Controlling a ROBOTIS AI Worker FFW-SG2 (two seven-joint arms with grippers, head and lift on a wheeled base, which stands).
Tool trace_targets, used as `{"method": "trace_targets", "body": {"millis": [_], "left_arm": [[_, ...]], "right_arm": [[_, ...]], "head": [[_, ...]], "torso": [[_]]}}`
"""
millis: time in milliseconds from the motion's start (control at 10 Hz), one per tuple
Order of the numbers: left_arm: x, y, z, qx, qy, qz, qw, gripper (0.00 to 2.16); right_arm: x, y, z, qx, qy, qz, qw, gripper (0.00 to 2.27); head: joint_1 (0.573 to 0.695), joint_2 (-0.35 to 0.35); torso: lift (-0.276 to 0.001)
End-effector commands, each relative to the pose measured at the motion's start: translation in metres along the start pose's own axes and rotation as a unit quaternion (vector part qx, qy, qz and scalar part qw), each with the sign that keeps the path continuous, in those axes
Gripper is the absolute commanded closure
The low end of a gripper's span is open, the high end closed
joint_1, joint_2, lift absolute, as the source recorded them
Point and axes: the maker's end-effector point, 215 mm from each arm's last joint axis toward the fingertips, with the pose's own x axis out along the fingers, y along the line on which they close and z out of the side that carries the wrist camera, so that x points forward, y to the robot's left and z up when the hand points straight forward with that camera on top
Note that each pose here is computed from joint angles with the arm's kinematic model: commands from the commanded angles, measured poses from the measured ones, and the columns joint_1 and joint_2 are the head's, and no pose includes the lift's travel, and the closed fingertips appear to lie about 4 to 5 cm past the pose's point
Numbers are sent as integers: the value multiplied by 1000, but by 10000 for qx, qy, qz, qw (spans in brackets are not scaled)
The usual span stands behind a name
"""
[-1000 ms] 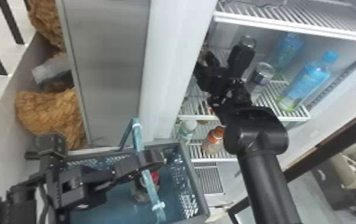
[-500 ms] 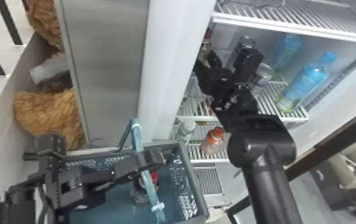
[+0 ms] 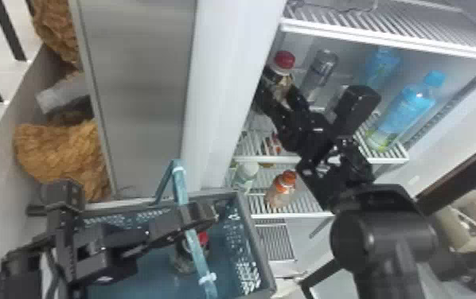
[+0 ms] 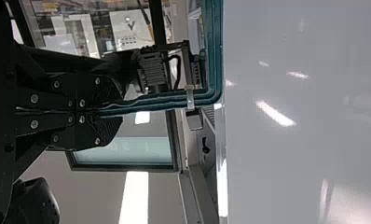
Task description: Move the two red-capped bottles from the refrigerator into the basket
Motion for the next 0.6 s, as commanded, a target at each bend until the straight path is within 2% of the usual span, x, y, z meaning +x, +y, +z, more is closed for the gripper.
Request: {"method": "trace_targets", "body": {"millis": [0,500], "left_arm": [[0,0,0,0,0,0,10000,1204],[-1,1,0,-11,-28,1,10000,1202]], "right_arm": [[-22,5,1,47,59,31,10000,1268],[-90,32,9,154,265,218,9993,1268]], "head": [[695,-285],[695,-308]], "torso": [[0],[0]]}}
